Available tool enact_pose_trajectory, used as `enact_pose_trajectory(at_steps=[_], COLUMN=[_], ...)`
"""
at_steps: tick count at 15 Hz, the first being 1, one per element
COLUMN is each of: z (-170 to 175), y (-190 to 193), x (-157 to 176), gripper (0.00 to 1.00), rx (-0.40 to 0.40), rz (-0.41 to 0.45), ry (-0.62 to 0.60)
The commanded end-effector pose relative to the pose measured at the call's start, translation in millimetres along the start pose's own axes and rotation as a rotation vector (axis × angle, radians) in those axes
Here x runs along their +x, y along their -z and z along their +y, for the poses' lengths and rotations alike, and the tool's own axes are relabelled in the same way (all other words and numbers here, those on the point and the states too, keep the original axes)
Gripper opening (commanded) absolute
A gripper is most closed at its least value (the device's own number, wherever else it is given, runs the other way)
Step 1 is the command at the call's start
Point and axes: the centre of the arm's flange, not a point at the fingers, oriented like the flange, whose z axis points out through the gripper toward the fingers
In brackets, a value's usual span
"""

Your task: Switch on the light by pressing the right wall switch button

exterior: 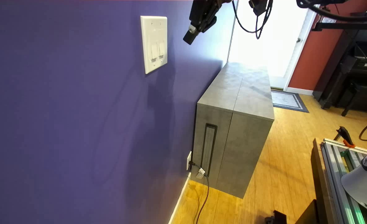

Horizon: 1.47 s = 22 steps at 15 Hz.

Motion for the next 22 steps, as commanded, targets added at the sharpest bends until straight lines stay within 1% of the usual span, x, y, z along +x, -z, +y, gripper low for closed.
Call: enact_pose_trajectory(at_steps=[1,5,10,15,16,17,18,20,21,22], z=[1,4,5,7,7,7,11,26,33,38], y=[-20,-36,-50,-53,-52,-50,-41,-17,0,15], x=[22,35,44,49,48,44,35,17,5,-4], gripper=[0.00,0.00,0.00,0.00,0.00,0.00,0.00,0.00,0.26,0.27], rx=[0.020,0.007,0.005,0.000,-0.008,-0.043,-0.132,-0.231,-0.283,-0.337], rz=[0.035,0.060,0.060,0.073,0.058,-0.008,-0.070,-0.131,-0.174,-0.214], ry=[-0.006,-0.011,-0.020,-0.024,-0.021,-0.011,-0.009,-0.001,0.003,0.007])
